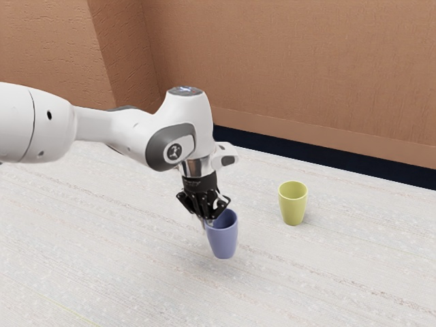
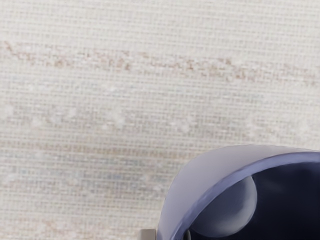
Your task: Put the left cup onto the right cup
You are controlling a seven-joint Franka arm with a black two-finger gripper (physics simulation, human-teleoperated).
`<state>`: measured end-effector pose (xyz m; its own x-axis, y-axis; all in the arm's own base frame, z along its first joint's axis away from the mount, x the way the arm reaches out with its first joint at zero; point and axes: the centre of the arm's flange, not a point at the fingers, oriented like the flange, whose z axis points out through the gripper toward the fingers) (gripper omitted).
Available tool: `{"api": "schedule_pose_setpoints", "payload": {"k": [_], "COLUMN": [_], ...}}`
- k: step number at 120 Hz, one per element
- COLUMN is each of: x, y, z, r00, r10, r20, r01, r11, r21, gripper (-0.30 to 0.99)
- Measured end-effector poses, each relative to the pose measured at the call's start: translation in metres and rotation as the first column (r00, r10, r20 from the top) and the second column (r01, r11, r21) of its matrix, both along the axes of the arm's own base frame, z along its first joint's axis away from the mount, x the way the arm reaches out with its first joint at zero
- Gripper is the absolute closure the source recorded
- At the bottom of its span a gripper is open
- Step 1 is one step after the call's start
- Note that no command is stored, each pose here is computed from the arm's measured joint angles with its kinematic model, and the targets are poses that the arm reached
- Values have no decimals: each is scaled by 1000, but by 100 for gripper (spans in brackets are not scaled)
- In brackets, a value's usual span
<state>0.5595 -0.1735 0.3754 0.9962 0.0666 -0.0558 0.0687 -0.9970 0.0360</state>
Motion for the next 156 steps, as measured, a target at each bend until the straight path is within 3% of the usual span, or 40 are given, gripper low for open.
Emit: {"api": "schedule_pose_setpoints", "payload": {"k": [69, 156], "x": [29, 61], "y": [-17, -54], "z": [64, 88], "r00": [998, 992], "r10": [-41, -107], "r20": [55, 67], "r01": [40, 104], "r11": [999, 994], "r21": [16, 42], "gripper": [78, 78]}}
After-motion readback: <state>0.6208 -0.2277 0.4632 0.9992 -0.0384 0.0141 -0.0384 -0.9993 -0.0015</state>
